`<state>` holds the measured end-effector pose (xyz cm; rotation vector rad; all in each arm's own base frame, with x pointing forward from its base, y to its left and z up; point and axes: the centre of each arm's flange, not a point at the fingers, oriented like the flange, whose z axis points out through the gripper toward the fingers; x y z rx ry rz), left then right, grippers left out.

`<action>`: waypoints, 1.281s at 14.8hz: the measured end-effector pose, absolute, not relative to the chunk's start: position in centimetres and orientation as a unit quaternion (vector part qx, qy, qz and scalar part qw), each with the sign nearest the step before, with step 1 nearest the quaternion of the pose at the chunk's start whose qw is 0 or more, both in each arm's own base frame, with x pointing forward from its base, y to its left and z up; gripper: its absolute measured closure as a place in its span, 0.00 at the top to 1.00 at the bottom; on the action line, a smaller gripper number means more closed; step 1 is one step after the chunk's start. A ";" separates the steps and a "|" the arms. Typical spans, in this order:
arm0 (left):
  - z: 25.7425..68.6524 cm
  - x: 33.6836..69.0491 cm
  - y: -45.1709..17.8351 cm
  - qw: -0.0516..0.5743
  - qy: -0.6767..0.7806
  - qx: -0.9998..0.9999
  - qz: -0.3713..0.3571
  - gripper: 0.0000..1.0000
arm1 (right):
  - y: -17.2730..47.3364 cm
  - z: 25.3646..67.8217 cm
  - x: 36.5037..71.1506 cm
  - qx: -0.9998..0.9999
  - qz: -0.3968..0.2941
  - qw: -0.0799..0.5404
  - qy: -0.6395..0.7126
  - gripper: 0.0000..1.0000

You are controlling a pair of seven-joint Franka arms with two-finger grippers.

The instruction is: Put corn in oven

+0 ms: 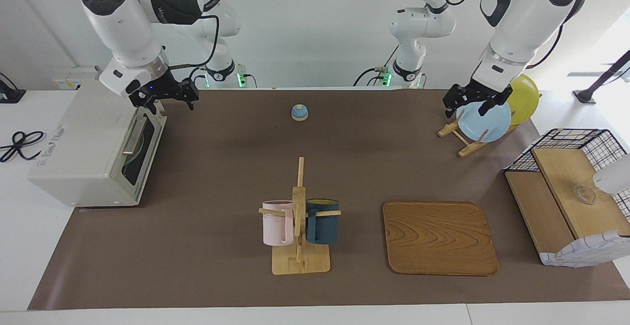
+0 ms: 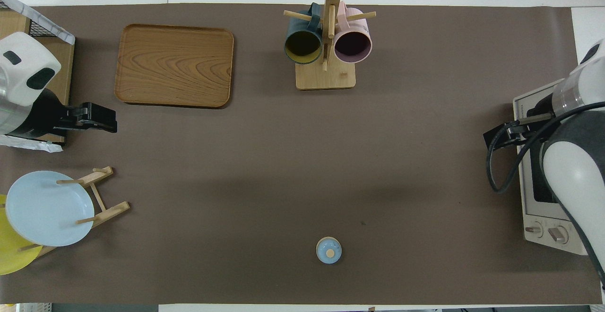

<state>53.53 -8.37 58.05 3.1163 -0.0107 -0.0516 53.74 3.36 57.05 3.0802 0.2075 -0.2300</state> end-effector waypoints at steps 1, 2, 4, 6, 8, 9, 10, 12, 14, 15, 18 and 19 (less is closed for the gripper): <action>58.1 53.5 -8.4 0.012 -0.003 1.000 -0.017 1.00 | 3.1 57.6 54.0 0.995 -0.074 0.022 0.064 1.00; 58.1 53.5 -8.4 0.012 -0.003 1.000 -0.017 1.00 | 2.8 58.0 54.2 0.995 -0.076 0.022 0.061 1.00; 58.1 53.5 -8.4 0.012 -0.003 1.000 -0.017 1.00 | 2.0 58.1 54.7 0.995 -0.080 0.022 0.048 1.00; 58.1 53.5 -8.4 0.012 -0.003 1.000 -0.017 1.00 | 1.4 58.2 55.1 0.996 -0.080 0.021 0.039 1.00; 58.1 53.5 -8.4 0.012 -0.003 1.000 -0.017 1.00 | 1.0 58.3 55.3 0.996 -0.084 0.021 0.033 1.00; 58.1 53.5 -8.4 0.012 -0.003 1.000 -0.017 1.00 | 0.6 58.4 55.2 0.996 -0.086 0.021 0.030 1.00; 58.1 53.5 -8.4 0.012 -0.003 1.000 -0.017 1.00 | 0.3 58.5 55.2 0.996 -0.086 0.021 0.027 1.00; 58.1 53.5 -8.4 0.012 -0.003 1.000 -0.017 1.00 | 0.1 58.5 55.3 0.996 -0.086 0.021 0.025 1.00; 58.1 53.5 -8.4 0.012 -0.003 1.000 -0.017 1.00 | 0.1 58.5 55.3 0.996 -0.085 0.021 0.025 1.00; 58.1 53.5 -8.4 0.012 -0.003 1.000 -0.017 1.00 | 0.1 58.6 55.3 0.996 -0.085 0.021 0.025 1.00; 58.1 53.5 -8.4 0.012 -0.003 1.000 -0.017 1.00 | -0.1 58.7 55.4 0.996 -0.084 0.021 0.023 1.00; 58.1 53.5 -8.4 0.012 -0.003 1.000 -0.017 1.00 | -0.2 58.7 55.4 0.996 -0.084 0.021 0.022 1.00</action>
